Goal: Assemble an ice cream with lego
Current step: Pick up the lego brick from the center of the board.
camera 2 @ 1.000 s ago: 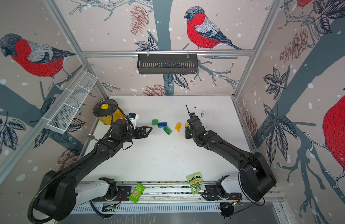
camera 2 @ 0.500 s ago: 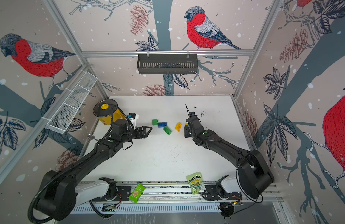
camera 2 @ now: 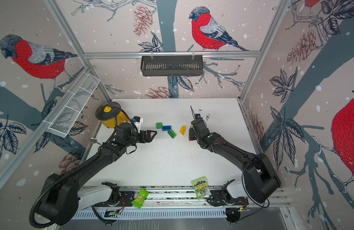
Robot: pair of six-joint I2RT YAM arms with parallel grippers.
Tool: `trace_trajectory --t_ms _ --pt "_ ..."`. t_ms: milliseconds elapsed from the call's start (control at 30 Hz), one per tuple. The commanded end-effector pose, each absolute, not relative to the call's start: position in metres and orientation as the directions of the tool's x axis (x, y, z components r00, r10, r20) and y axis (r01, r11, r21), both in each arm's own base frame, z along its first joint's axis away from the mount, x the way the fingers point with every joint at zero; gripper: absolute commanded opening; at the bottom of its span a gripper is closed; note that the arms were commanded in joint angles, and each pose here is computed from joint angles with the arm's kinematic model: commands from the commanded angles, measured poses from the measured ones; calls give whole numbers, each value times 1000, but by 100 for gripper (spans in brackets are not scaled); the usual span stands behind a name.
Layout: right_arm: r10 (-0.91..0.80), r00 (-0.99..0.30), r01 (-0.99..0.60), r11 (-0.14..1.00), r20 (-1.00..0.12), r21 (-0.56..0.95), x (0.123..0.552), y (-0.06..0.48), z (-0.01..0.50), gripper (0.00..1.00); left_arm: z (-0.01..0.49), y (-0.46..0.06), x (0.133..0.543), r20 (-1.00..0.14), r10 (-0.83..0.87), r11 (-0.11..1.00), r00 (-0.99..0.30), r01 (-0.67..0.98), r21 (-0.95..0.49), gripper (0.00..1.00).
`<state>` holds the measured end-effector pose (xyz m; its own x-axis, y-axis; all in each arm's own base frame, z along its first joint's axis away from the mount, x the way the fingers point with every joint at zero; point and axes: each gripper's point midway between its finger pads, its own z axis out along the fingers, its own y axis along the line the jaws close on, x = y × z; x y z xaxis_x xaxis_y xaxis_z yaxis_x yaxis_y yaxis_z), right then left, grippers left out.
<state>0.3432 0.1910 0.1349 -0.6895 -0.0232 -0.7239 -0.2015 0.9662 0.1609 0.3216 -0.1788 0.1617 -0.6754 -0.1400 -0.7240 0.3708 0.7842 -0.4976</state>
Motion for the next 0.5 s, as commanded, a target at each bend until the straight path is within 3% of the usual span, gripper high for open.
trace_trajectory --t_ms 0,200,467 --pt "18 -682 -210 953 -731 219 344 194 150 31 179 -183 330 -778 -127 776 -616 427 -465 97" --pt "61 -690 -281 896 -721 345 338 196 187 30 204 -207 330 -850 -18 725 -527 579 -374 97" --pt "125 -689 -380 776 -714 503 315 186 246 30 261 -264 310 -956 177 525 -232 844 -108 98"
